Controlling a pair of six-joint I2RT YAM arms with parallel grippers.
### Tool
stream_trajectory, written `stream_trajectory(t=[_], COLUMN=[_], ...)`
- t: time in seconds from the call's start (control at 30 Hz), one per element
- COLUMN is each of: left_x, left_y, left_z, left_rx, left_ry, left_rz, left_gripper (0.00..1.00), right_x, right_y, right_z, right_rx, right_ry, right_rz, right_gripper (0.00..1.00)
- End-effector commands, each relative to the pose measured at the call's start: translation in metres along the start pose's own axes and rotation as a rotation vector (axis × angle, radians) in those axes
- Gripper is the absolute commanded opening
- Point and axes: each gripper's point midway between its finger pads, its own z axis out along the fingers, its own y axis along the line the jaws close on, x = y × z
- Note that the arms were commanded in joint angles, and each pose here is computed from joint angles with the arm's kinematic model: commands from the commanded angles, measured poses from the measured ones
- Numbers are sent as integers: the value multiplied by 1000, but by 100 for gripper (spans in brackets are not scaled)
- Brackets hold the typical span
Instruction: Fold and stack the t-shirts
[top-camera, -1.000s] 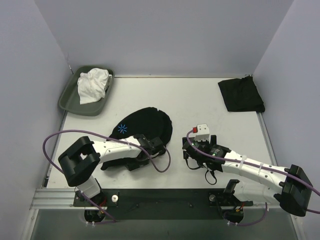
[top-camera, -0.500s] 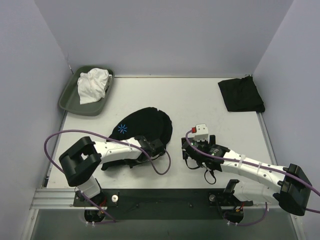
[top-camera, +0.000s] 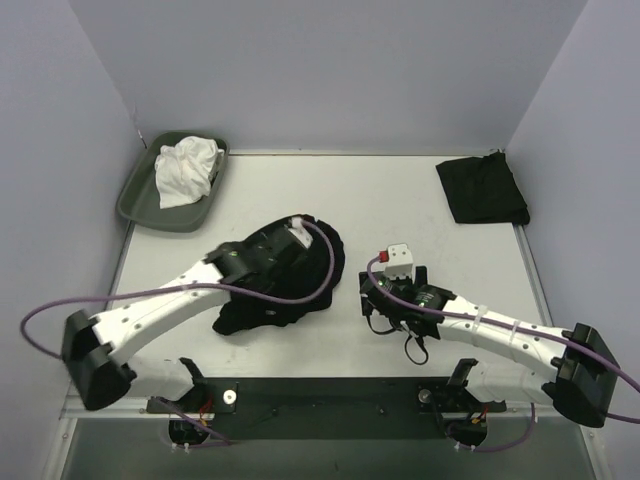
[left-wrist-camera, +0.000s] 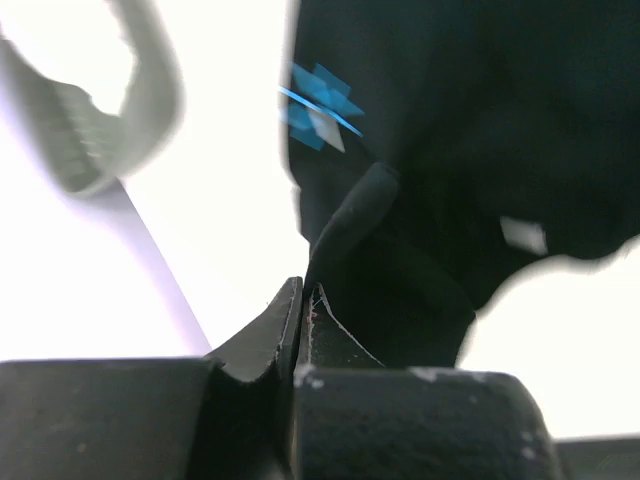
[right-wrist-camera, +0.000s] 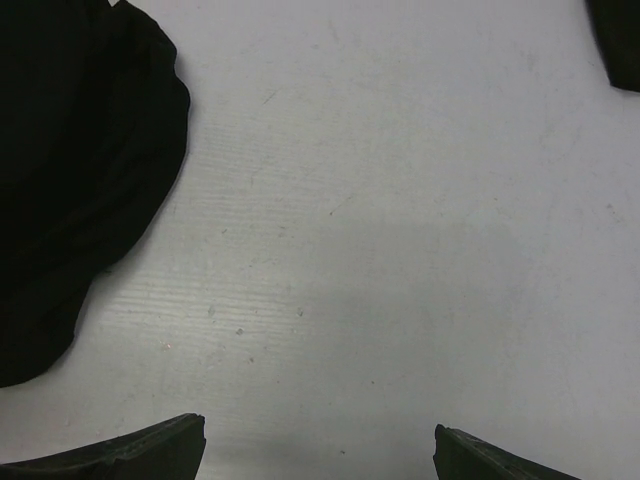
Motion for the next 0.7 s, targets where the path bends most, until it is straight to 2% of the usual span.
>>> stream_trajectory(t=[0.0,0.07,0.13,0.27,0.4,0.43,0.5,0.57,0.67], left_x=[-17,1,15,55,39,16,-2,-28,-59], left_y=[104,150,179,238,261,256,260,249,224], left_z=[-79,-112,-136,-220,-273,-277,-296,-297,-286], left_rx=[-165,-281,-363,-439,-326,-243,-160,-58,87], left_ry=[-297,-380,-456,-741,-920,-960,-1048,-1077,-1075], left_rz=[-457,-611,-736,-1038,-1120,-1091,-1108,-1081,-1064], left_gripper=[0,0,0,0,0,0,0,0,0], right_x=[-28,-40,-47,-68,-86,-89,-101,-113,-137], right_y=[15,27,36,54,65,66,69,66,88], right_z=[1,3,7,10,10,9,6,8,4], right_rx=[-9,-31,-37,-57,-80,-83,-107,-120,-254], right_ry=[-22,-24,-19,-20,-36,-45,-83,-92,-86], right_rz=[-7,-5,-30,-51,-31,-28,-5,10,51], right_gripper=[100,100,100,100,100,100,100,100,100])
